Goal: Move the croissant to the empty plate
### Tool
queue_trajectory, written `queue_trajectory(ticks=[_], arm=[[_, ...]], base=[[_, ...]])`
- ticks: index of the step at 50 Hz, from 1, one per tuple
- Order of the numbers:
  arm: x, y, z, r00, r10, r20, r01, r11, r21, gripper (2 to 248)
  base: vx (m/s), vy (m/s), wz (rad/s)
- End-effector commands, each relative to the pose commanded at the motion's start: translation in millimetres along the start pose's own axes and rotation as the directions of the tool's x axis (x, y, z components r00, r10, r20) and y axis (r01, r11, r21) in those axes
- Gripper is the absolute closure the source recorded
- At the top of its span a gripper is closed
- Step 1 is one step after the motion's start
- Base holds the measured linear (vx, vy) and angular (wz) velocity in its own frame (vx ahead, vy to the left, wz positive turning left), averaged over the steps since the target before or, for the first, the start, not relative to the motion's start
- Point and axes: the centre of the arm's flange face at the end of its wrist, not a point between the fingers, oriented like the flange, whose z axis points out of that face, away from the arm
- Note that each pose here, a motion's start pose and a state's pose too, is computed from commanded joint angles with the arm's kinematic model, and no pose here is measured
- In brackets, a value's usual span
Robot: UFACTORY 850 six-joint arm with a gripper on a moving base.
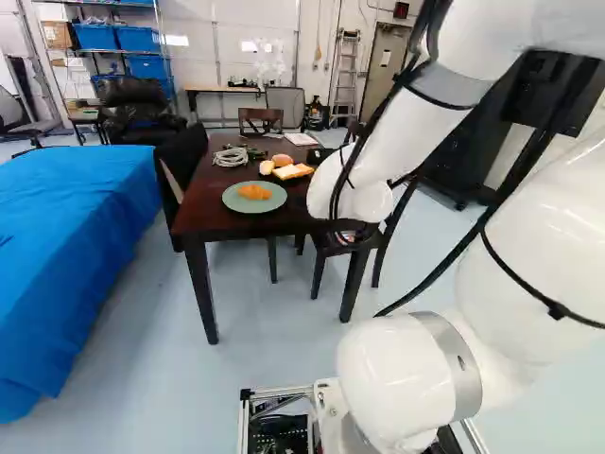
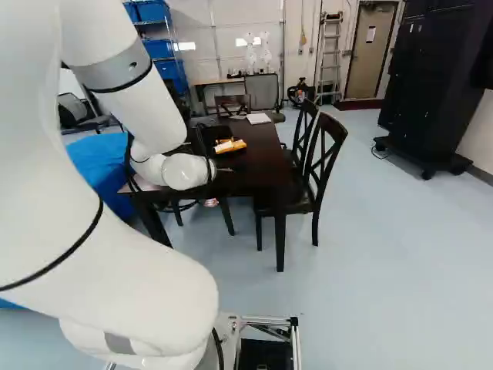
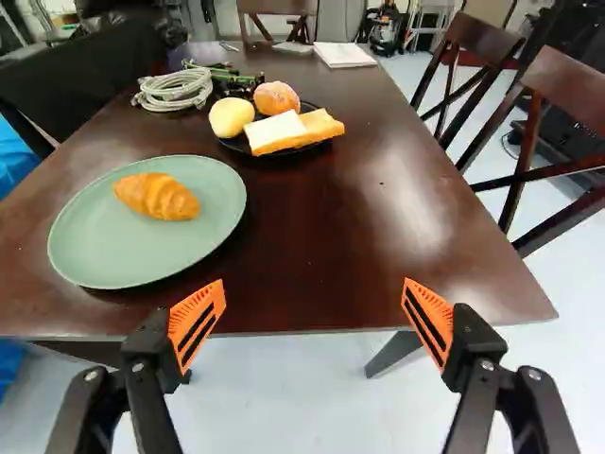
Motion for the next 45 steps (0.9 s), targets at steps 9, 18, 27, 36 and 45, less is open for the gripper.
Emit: queue_trajectory(ticks=[9,18,27,36,45], arm=[[-14.1,2.8,-12,0.999,0.009,-0.041,-0.009,1.000,-0.006,3],[-26.4,4.9,-23,0.997,0.016,-0.076,-0.017,1.000,-0.011,3],[-36.8,6.4,-32,0.994,0.022,-0.105,-0.024,1.000,-0.014,3],[-45.3,7.5,-40,0.991,0.027,-0.128,-0.029,0.999,-0.017,3],[-51.7,8.2,-45,0.989,0.030,-0.146,-0.033,0.999,-0.018,3]], base=[[0.000,0.000,0.000],[0.000,0.000,0.000],[0.000,0.000,0.000],[0.000,0.000,0.000],[0.000,0.000,0.000]])
